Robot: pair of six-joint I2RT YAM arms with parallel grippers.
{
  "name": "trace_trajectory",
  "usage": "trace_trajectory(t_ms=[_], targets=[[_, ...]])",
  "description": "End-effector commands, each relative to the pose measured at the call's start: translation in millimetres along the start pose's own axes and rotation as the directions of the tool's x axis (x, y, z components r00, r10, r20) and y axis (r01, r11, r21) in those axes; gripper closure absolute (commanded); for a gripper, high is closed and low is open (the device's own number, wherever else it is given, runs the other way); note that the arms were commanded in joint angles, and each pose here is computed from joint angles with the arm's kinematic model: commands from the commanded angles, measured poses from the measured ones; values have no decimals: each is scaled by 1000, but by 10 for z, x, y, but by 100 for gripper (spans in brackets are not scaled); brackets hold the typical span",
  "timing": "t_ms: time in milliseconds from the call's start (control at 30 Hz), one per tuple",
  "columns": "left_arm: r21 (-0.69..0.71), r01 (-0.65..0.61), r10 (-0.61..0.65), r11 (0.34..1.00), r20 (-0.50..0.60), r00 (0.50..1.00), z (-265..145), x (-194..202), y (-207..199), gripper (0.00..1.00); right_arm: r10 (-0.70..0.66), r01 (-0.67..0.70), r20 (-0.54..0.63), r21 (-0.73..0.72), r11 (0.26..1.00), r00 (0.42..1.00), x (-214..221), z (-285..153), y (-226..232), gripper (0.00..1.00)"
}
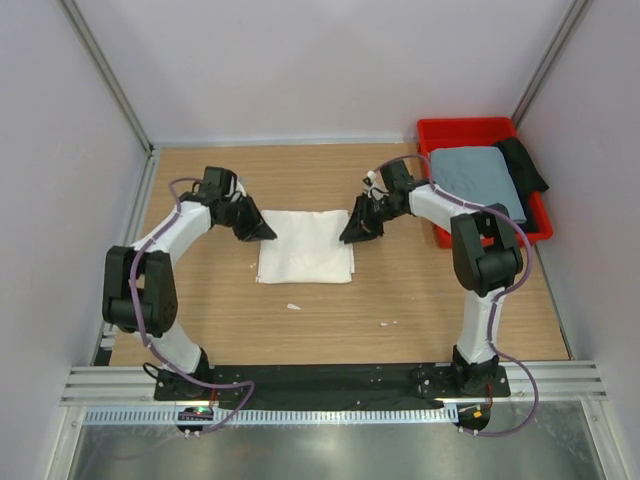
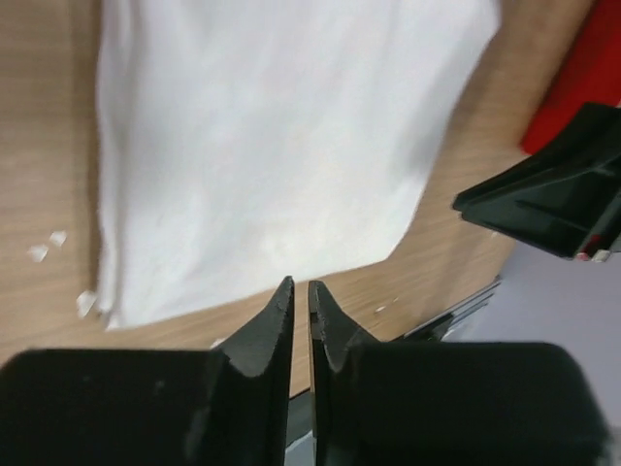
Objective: Fold and stack the t-shirts
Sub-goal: Fold the tshirt
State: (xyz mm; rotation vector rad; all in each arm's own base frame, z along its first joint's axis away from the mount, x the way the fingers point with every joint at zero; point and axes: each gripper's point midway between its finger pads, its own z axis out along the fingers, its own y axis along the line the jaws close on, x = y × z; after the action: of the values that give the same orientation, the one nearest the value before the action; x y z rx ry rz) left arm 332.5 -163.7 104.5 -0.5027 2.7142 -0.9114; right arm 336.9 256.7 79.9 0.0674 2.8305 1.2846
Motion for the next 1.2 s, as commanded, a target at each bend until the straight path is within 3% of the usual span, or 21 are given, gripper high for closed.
trace_trajectory(t_ms=[0, 133, 300, 600, 667, 733, 800, 900, 1033, 1067, 1133, 1167], targets=[[148, 18, -26, 989, 53, 998, 174, -413, -344, 92, 44, -20, 171, -137, 990, 984, -635, 93, 402, 74], [254, 44, -69, 966, 93, 993, 481, -815, -538, 96, 73, -19, 219, -238, 971, 973, -1017, 229, 539, 80], [253, 89, -119, 963, 104, 987, 877, -1076, -365, 97, 145, -60, 247, -323, 945, 958, -1252, 331, 452, 85], [209, 140, -166, 968, 115, 979, 1150, -1182, -8, 98, 302, -207, 290, -316, 926, 908, -1507, 386, -234, 86], [207, 131, -157, 970, 118, 980, 1123, -1178, 1, 98, 279, -194, 302, -284, 939, 911, -1568, 391, -318, 85], [200, 103, -129, 974, 123, 984, 1034, -1175, -38, 93, 292, -236, 281, -217, 947, 914, -1525, 449, -452, 85], [174, 88, -110, 981, 123, 986, 920, -1183, -88, 80, 268, -233, 276, -154, 960, 923, -1522, 462, -529, 84], [154, 14, -42, 988, 182, 982, 601, -1304, -288, 70, 174, -163, 279, -60, 985, 945, -1541, 339, -487, 80], [78, -104, 80, 992, 260, 962, 210, -1437, -445, 63, 44, -73, 307, 84, 994, 951, -1631, 35, -376, 66], [22, -145, 132, 989, 296, 946, 127, -1502, -400, 56, 16, -56, 330, 111, 992, 944, -1689, -57, -324, 59], [-50, -171, 178, 984, 292, 940, 42, -1512, -331, 51, -12, -38, 339, 141, 989, 941, -1659, -206, -237, 54], [-75, -183, 197, 980, 289, 937, 41, -1518, -287, 43, -17, -41, 350, 158, 987, 937, -1658, -255, -232, 50]])
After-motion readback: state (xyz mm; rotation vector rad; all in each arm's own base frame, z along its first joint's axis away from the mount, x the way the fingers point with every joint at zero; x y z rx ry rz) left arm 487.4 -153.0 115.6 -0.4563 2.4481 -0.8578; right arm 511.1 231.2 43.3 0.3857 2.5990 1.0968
